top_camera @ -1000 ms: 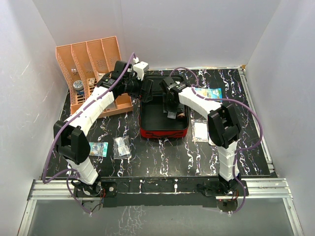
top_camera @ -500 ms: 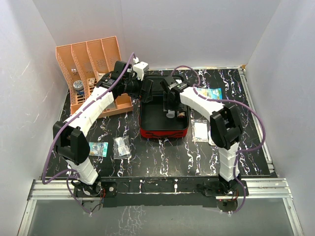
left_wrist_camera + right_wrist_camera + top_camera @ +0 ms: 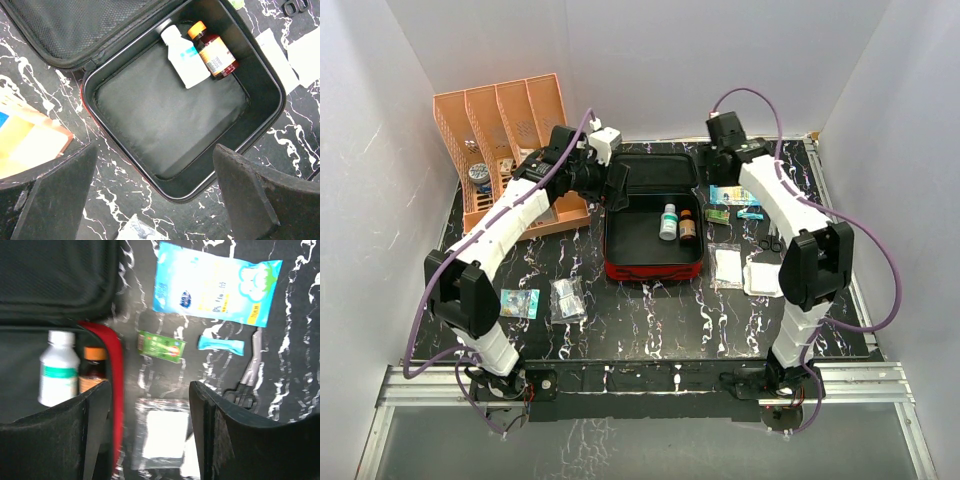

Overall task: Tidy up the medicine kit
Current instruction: Place the pill bottle in the medicine box, then pick up the medical item at the center of the board.

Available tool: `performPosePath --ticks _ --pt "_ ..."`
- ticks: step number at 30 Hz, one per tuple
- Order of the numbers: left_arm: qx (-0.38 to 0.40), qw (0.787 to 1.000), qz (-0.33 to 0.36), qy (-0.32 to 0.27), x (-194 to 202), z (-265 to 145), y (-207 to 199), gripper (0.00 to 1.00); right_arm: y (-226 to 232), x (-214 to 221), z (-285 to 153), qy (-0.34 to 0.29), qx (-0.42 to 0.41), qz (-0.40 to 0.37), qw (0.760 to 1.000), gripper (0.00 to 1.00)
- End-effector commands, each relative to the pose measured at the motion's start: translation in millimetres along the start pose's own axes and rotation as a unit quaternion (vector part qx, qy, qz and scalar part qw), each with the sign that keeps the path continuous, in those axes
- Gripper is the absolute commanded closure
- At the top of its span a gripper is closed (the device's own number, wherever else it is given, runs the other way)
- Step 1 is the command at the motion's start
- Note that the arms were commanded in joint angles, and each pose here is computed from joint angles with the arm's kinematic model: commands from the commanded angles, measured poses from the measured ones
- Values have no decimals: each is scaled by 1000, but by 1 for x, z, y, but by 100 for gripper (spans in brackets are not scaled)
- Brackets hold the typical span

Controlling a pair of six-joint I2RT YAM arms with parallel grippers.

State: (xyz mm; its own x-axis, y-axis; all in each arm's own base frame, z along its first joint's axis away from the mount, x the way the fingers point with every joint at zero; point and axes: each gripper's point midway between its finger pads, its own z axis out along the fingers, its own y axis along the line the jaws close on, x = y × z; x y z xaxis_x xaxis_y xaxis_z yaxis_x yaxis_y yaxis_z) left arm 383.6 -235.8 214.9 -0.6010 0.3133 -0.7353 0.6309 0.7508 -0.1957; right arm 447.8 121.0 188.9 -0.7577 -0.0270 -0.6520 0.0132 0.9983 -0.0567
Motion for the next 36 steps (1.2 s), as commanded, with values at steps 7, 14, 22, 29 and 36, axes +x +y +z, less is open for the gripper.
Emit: performPosePath --ticks 7,14,22,29,36 --pt "5 1000 9 -17 -1 -26 -9 1 -10 19 8 -5 -188 -249 950 45" --pt "11 1000 12 -12 6 -26 -11 1 -14 44 20 -20 -204 -337 919 45" --pt "20 1000 10 -9 11 -24 -14 1 -34 44 21 -84 -201 -405 888 40" --pt "26 1000 8 -7 14 -20 -14 1 -42 55 45 -82 -213 -438 869 35" --pt "29 1000 10 -2 16 -17 -14 1 -39 71 79 -59 -228 -444 865 35"
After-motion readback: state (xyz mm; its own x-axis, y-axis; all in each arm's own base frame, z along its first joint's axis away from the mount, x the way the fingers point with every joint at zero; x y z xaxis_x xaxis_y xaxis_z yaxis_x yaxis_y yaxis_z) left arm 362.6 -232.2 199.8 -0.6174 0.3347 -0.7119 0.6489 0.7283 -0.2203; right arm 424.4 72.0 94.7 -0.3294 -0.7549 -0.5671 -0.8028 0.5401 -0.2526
